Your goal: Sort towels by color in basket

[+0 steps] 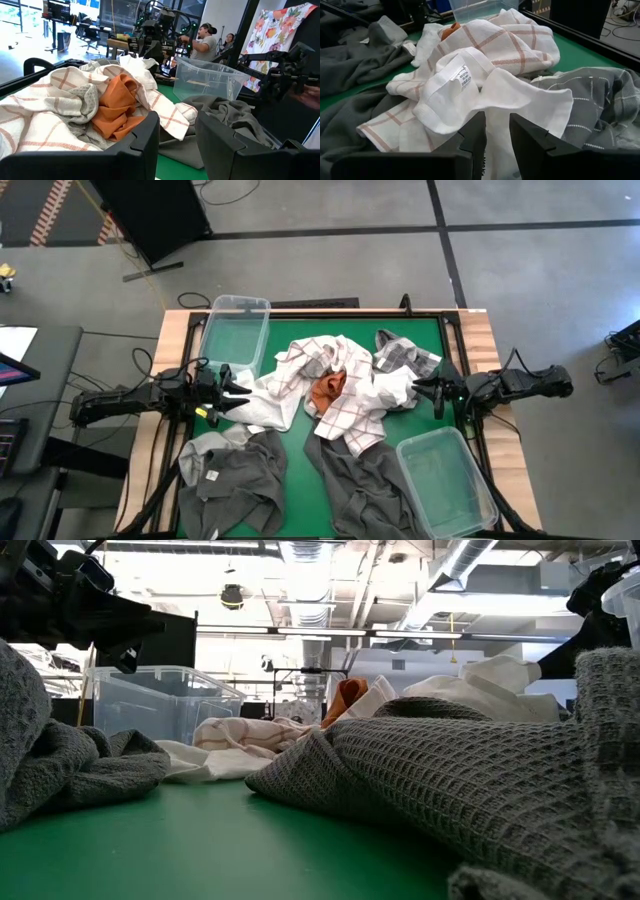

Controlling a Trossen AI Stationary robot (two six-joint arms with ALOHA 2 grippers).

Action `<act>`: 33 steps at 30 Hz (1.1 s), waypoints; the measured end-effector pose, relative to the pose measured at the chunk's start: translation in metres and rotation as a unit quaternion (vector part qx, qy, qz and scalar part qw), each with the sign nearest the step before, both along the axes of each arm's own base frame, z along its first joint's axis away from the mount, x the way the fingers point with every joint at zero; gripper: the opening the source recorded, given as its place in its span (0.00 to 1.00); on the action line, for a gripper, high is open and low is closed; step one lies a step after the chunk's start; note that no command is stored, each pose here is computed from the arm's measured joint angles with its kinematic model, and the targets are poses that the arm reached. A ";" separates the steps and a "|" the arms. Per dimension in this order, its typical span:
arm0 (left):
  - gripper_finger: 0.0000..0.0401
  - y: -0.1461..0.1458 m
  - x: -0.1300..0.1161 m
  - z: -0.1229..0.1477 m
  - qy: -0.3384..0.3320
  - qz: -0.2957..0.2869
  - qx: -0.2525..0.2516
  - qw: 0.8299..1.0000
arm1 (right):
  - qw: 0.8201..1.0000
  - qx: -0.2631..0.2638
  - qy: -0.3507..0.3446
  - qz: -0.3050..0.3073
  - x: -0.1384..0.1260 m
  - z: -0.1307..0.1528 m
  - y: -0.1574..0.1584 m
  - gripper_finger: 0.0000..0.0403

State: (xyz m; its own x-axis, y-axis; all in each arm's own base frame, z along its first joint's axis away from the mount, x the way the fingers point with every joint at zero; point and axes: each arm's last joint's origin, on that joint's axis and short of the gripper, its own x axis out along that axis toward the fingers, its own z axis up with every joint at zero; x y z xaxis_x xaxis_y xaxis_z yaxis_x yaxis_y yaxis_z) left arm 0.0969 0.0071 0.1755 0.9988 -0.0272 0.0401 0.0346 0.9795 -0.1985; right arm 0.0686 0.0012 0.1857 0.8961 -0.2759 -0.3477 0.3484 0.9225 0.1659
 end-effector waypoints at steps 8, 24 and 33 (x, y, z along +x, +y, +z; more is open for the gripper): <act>0.29 0.000 0.000 0.000 0.000 0.000 0.000 1.000 | 1.000 0.003 -0.001 -0.001 0.000 0.000 0.000 0.29; 0.29 0.000 0.000 0.000 0.000 0.000 0.000 1.000 | 0.965 0.197 -0.163 -0.064 0.006 0.020 0.000 0.29; 0.29 0.000 0.000 0.000 0.000 0.000 0.000 1.000 | 0.964 0.139 -0.224 -0.041 0.007 0.036 -0.001 0.29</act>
